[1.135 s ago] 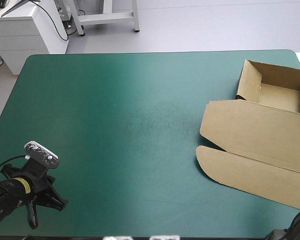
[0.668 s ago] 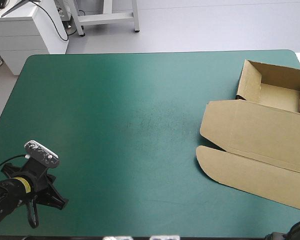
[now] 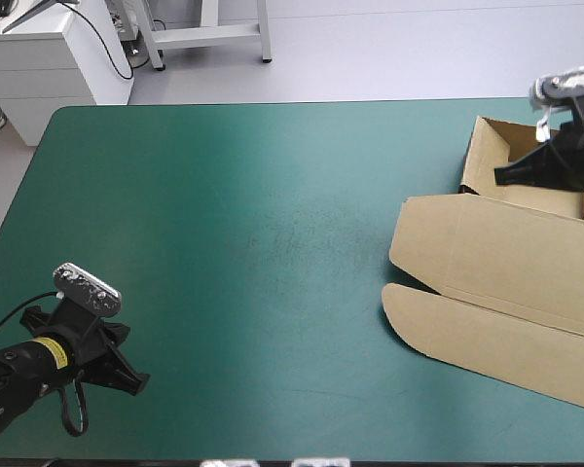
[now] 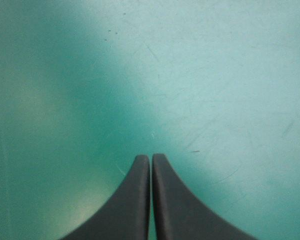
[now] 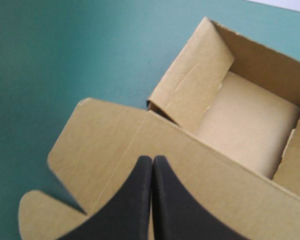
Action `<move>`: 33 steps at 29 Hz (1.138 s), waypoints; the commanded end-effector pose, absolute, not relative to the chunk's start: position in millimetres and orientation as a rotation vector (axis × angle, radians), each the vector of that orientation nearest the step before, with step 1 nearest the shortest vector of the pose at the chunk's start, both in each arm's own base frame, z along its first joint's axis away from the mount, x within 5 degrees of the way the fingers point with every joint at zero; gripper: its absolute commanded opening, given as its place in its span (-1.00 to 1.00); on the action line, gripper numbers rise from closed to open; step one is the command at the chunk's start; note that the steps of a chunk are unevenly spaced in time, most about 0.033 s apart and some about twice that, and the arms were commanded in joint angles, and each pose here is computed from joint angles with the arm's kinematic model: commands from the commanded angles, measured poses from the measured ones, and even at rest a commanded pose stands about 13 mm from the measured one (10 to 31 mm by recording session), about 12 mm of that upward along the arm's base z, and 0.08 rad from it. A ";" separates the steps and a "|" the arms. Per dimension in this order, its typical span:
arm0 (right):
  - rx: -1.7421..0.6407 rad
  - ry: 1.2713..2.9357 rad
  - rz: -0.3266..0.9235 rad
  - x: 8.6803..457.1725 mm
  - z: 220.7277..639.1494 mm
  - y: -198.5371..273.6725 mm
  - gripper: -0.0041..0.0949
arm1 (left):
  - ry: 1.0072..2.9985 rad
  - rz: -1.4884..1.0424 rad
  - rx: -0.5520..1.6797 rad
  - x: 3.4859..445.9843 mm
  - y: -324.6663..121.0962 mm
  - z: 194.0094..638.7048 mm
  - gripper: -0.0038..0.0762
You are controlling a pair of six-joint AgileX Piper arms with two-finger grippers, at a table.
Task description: Fold the box
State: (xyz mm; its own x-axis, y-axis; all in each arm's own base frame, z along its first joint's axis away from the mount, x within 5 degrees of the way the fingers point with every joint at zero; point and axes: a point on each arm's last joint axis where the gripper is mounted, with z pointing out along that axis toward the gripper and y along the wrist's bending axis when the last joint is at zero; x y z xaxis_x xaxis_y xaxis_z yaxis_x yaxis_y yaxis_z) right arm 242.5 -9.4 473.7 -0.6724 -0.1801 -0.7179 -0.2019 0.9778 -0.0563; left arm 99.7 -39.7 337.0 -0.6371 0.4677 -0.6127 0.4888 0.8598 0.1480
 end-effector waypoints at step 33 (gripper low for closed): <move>-0.437 2.134 0.159 42.4 300.0 24.0 -0.95 | 2.371 -0.279 0.641 69.1 -41.4 277.2 -0.92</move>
